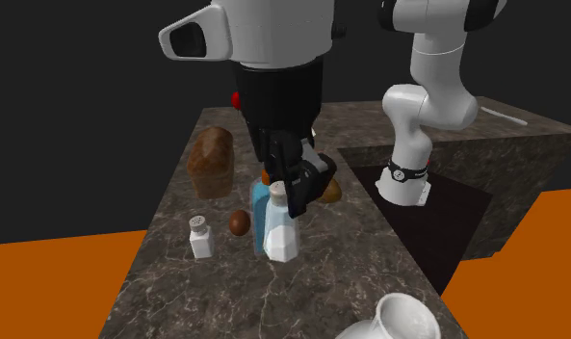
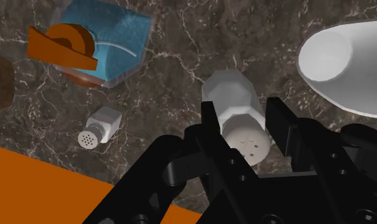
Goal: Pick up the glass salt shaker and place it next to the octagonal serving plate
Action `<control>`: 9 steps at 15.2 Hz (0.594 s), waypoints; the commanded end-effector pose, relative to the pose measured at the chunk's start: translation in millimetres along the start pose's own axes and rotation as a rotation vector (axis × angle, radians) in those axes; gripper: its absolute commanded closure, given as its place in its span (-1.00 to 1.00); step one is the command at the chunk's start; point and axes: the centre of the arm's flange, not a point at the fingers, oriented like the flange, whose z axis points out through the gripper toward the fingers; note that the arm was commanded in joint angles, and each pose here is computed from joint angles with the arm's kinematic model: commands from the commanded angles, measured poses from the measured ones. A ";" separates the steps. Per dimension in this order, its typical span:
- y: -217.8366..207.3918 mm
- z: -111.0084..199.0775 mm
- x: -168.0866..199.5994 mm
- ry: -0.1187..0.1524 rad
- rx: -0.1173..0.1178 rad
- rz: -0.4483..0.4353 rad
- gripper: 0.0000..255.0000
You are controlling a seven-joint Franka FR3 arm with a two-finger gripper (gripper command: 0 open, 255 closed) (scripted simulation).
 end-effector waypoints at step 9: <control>86.1 -2.9 -35.0 0.000 0.000 0.000 1.00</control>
